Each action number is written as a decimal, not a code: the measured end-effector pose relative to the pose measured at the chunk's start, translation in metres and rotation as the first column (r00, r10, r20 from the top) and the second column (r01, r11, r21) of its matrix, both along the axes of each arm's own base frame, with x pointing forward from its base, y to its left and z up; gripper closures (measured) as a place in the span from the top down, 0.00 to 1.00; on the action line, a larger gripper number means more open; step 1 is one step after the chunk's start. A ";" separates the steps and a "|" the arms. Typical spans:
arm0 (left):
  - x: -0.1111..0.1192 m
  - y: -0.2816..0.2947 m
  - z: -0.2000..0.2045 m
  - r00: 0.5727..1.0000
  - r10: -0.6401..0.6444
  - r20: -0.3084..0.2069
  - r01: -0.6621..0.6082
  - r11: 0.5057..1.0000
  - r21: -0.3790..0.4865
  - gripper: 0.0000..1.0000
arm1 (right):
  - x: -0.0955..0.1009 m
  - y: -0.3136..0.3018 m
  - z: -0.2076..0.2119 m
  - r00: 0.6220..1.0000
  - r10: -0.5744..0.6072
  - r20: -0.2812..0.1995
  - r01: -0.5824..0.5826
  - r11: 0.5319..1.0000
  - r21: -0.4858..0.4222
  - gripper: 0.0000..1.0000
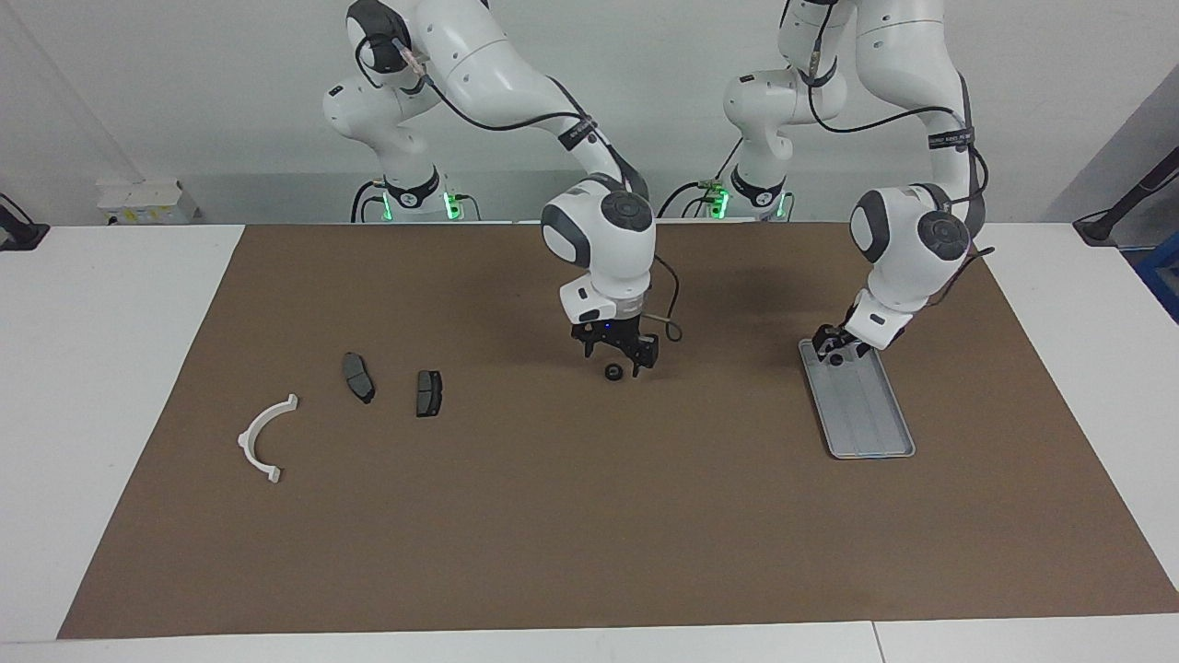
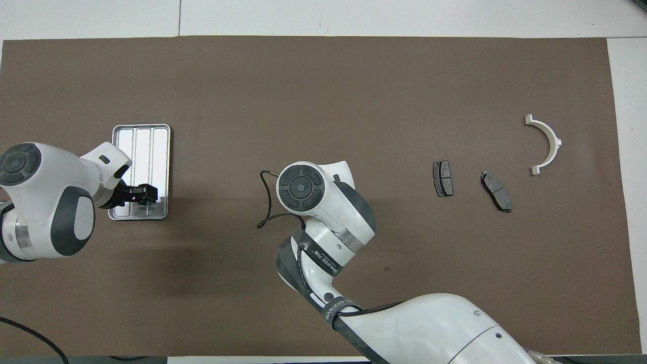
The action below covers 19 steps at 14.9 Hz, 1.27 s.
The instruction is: Place bearing gear from tray to pile
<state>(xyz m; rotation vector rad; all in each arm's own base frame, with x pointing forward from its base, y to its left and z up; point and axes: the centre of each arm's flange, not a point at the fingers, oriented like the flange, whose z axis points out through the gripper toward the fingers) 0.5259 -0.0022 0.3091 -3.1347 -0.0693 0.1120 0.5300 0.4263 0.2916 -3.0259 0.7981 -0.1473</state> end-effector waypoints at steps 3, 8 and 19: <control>0.000 -0.001 -0.001 1.000 0.018 0.001 -0.018 1.000 0.001 0.72 | 0.005 0.000 -0.009 1.000 -0.003 0.009 0.003 1.000 0.009 1.00; -0.003 -0.002 -0.005 1.000 0.021 -0.003 -0.021 1.000 0.001 0.70 | 0.006 0.001 -0.009 1.000 -0.003 0.010 0.003 1.000 0.010 0.84; -0.003 -0.003 -0.008 1.000 0.019 0.017 -0.019 1.000 0.000 0.60 | 0.001 0.001 -0.011 0.999 -0.024 -0.049 0.025 1.000 0.018 0.80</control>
